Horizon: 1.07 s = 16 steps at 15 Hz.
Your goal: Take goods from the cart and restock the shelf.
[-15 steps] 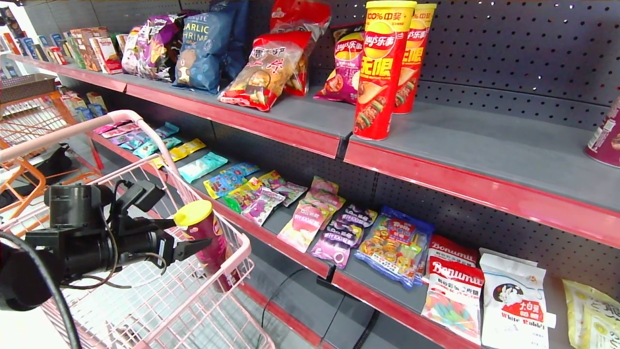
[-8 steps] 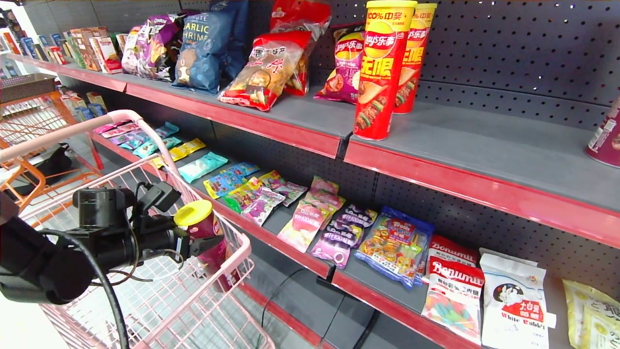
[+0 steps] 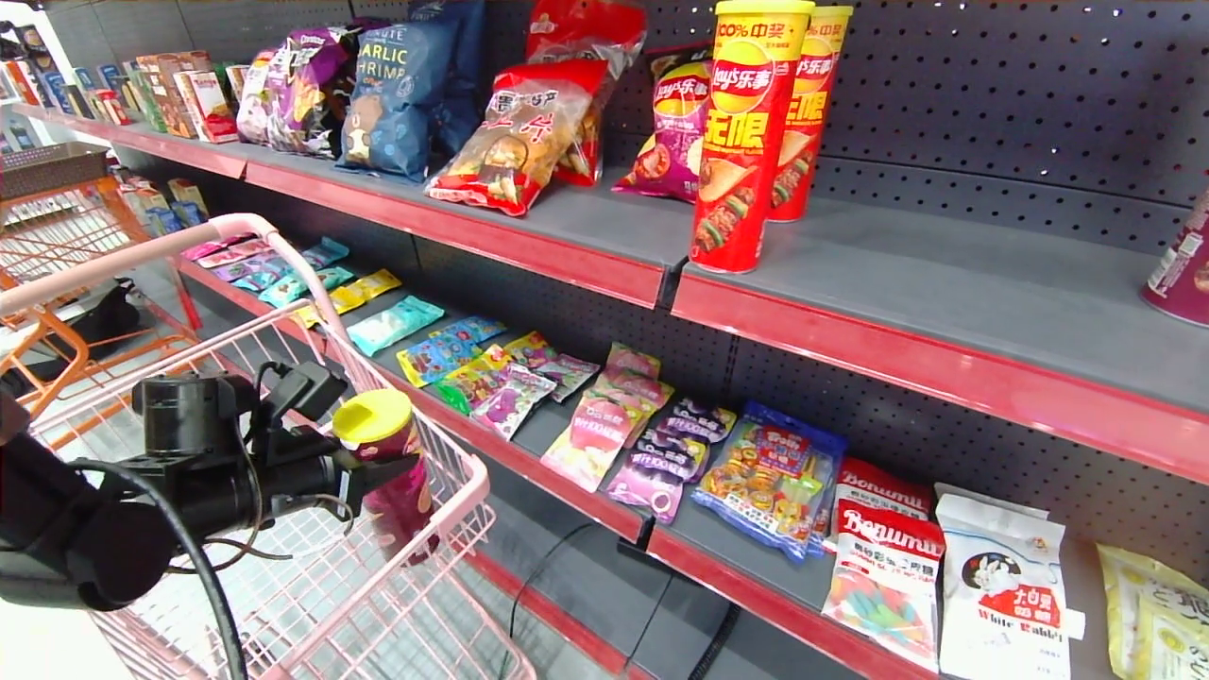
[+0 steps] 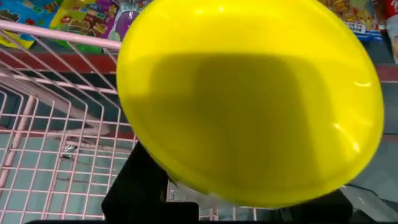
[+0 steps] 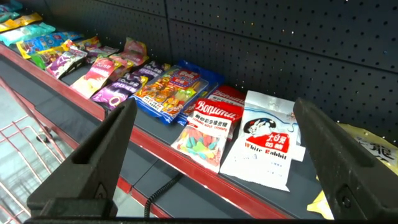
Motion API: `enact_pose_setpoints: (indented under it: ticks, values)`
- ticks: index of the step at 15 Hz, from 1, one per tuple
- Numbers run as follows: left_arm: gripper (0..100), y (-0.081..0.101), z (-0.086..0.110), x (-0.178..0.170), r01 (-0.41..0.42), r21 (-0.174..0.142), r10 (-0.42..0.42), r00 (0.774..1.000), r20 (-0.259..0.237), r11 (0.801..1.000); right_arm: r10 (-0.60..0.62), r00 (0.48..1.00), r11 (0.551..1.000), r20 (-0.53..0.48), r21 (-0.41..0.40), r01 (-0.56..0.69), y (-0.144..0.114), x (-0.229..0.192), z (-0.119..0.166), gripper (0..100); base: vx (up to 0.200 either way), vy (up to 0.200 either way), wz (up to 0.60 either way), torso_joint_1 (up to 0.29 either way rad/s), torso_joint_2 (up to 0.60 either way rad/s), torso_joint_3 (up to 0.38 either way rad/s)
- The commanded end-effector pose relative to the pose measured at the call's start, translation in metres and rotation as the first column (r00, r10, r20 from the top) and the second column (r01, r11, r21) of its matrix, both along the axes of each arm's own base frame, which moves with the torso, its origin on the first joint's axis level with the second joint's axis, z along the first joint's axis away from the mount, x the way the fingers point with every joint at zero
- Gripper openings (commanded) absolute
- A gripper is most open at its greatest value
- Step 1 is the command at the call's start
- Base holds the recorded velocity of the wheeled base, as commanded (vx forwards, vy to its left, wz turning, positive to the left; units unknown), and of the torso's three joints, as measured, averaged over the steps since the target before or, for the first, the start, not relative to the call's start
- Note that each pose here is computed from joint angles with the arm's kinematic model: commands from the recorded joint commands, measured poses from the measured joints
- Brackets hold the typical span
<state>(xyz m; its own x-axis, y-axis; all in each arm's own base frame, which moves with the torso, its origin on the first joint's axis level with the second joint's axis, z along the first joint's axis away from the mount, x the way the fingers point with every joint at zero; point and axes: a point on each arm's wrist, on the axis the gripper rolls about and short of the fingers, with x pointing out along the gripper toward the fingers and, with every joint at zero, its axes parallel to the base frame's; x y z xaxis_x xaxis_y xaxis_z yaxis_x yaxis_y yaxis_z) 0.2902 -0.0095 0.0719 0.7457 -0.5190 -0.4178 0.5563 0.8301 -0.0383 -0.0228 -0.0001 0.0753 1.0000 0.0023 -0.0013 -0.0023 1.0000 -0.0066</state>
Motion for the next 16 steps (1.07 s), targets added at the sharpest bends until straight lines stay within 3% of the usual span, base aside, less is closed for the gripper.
enact_pose_setpoints:
  ticks: [1, 2, 3, 5, 7, 8, 9, 10, 12, 14, 15, 16]
  values:
    - [0, 0.005, 0.035, -0.019, -0.044, -0.041, 0.047, 0.995, 0.086, 0.998, 0.001, 1.0, 1.0, 0.001, 0.0, -0.001, 0.0, 0.0, 0.0, 100, 0.0, 0.0, 0.0, 0.0, 0.0, 0.0]
    - [0, 0.005, 0.045, -0.023, -0.059, -0.065, 0.065, 0.993, 0.101, 0.996, 0.001, 1.0, 1.0, 0.0, 0.0, -0.001, 0.0, 0.0, 0.0, 100, 0.0, 0.0, 0.0, 0.0, 0.0, 0.0]
    - [0, 0.007, 0.079, -0.045, -0.102, -0.137, 0.123, 0.981, 0.149, 0.985, 0.001, 1.0, 1.0, 0.0, -0.001, -0.001, 0.0, 0.0, 0.0, 100, 0.0, 0.0, 0.0, 0.0, 0.0, 0.0]
    - [0, 0.016, 0.12, -0.085, -0.155, -0.147, 0.184, 0.96, 0.213, 0.977, 0.001, 1.0, 1.0, 0.0, 0.0, -0.001, 0.0, 0.0, 0.0, 100, 0.0, 0.0, 0.0, 0.0, 0.0, 0.0]
    - [0, 0.021, 0.164, -0.146, -0.21, -0.157, 0.247, 0.929, 0.276, 0.965, 0.001, 1.0, 1.0, 0.0, 0.004, -0.001, 0.0, 0.0, 0.0, 100, 0.0, 0.0, 0.0, 0.0, 0.0, 0.0]
    - [0, 0.02, 0.17, -0.159, -0.22, -0.157, 0.258, 0.924, 0.282, 0.963, 0.001, 1.0, 1.0, 0.0, 0.004, -0.001, 0.0, 0.0, 0.0, 100, 0.0, 0.0, 0.0, 0.0, 0.0, 0.0]
    - [0, 0.014, 0.184, -0.211, -0.244, -0.178, 0.287, 0.913, 0.291, 0.953, 0.001, 1.0, 1.0, 0.0, 0.002, -0.001, 0.0, 0.0, 0.0, 100, 0.0, 0.0, 0.0, 0.0, 0.0, 0.0]
    - [0, 0.01, 0.186, -0.231, -0.243, -0.191, 0.292, 0.909, 0.297, 0.951, 0.001, 1.0, 1.0, 0.0, 0.002, -0.001, 0.0, 0.0, 0.0, 100, 0.0, 0.0, 0.0, 0.0, 0.0, 0.0]
    - [0, 0.001, 0.181, -0.275, -0.227, -0.219, 0.295, 0.885, 0.359, 0.949, 0.001, 1.0, 1.0, 0.0, 0.0, -0.001, 0.0, 0.0, 0.0, 100, 0.0, 0.0, 0.0, 0.0, 0.0, 0.0]
    - [0, -0.003, 0.173, -0.296, -0.232, -0.273, 0.321, 0.881, 0.348, 0.934, 0.001, 1.0, 1.0, 0.0, 0.0, -0.001, 0.0, 0.0, 0.0, 100, 0.0, 0.0, 0.0, 0.0, 0.0, 0.0]
    - [0, -0.003, 0.164, -0.301, -0.259, -0.277, 0.345, 0.878, 0.332, 0.925, 0.001, 1.0, 1.0, 0.0, 0.002, -0.001, 0.0, 0.0, 0.0, 100, 0.0, 0.0, 0.0, 0.0, 0.0, 0.0]
    - [0, -0.002, 0.16, -0.299, -0.316, -0.275, 0.396, 0.86, 0.32, 0.908, 0.001, 1.0, 1.0, 0.0, 0.002, -0.001, 0.0, 0.0, 0.0, 100, 0.0, 0.0, 0.0, 0.0, 0.0, 0.0]
